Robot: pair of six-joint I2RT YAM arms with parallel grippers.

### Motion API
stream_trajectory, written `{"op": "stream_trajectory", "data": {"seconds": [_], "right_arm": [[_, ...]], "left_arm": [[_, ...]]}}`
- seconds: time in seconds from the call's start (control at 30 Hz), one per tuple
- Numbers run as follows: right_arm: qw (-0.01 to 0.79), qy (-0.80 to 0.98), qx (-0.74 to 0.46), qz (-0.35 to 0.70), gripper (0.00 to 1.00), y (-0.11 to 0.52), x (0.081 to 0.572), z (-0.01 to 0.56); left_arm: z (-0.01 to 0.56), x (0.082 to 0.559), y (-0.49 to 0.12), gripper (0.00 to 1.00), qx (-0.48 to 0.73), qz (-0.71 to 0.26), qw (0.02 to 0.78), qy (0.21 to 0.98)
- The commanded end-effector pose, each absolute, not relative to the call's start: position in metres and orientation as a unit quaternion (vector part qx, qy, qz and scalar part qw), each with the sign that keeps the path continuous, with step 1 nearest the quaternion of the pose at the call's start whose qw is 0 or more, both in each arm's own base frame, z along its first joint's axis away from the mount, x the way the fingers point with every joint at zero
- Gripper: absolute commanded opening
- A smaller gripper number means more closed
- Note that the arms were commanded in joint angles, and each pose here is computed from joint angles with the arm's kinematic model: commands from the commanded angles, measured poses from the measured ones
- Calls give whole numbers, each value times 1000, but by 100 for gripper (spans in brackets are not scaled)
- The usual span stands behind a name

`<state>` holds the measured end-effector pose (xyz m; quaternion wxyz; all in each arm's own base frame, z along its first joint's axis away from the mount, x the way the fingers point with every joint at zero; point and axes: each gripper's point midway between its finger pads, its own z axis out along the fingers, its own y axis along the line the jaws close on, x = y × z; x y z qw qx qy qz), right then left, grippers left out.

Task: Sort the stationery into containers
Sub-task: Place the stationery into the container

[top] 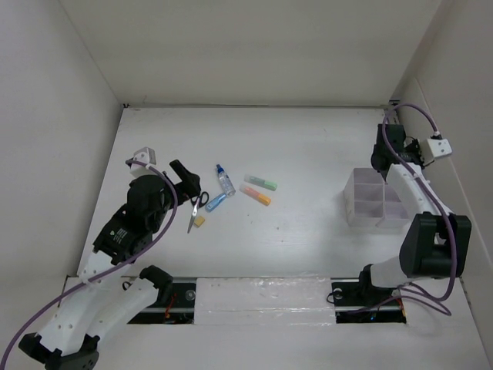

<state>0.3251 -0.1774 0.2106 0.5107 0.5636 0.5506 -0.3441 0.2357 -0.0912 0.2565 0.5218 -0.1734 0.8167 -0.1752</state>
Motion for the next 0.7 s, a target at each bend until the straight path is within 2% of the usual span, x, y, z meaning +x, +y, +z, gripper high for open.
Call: {"op": "stream_trajectory", "data": {"seconds": [0.0,0.57,0.6,0.67], "right_arm": [[516,526,572,-361,0,-184,322,226],[494,531,568,-389,0,-180,331,210],[496,534,565,-387,2,-177,332,210],[496,536,565,-383,16,-176,332,209]], "left_arm": [[264,240,-93,100,-169,-183,533,809],[266,238,-94,100,-163,-186,535,808],[266,238,-94,100,-163,-186,535,808],[266,238,-94,100,-163,-186,535,808]]}}
